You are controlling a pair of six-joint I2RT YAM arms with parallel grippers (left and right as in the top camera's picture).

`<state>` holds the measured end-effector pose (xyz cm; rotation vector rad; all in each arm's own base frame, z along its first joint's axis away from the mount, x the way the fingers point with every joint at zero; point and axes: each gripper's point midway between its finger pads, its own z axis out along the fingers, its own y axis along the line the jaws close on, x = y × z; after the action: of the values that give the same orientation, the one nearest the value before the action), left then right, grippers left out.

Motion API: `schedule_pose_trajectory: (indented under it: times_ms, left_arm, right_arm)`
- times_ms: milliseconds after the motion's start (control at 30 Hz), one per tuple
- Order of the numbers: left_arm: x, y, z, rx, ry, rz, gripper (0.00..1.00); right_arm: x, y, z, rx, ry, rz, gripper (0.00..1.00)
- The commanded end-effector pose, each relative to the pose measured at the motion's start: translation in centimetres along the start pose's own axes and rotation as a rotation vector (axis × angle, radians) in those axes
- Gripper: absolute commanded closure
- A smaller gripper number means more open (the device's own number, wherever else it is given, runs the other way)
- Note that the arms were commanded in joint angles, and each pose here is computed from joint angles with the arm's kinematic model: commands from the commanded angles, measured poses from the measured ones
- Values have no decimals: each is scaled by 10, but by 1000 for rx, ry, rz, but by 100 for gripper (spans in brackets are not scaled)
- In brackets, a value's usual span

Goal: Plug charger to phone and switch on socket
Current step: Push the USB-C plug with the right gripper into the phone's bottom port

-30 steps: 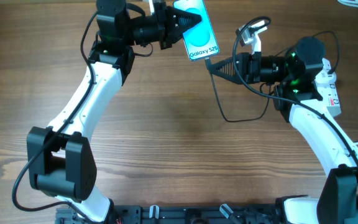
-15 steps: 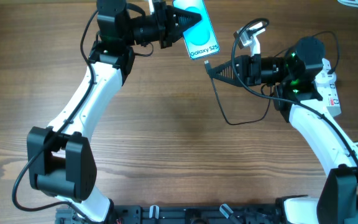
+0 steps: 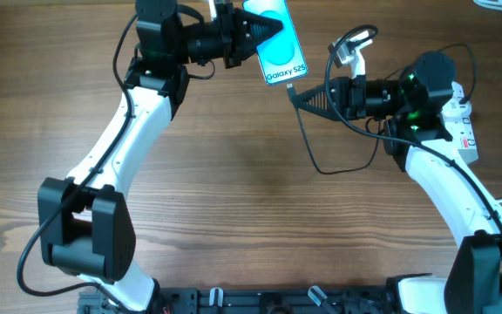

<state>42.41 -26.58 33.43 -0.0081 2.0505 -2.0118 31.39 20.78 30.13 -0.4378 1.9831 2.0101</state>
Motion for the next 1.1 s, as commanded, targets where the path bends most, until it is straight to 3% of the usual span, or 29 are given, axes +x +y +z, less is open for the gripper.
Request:
schedule_pose_trajectory:
  times_ms: [0,1067]
  left_arm:
    - [8,-24,-3,30,25,78,96]
    - [28,-28,7,48,108,105,96]
  right_arm:
    - [-5,5,0,5,-24,-23,96]
    - [-17,2,-1,25,-91,9,96]
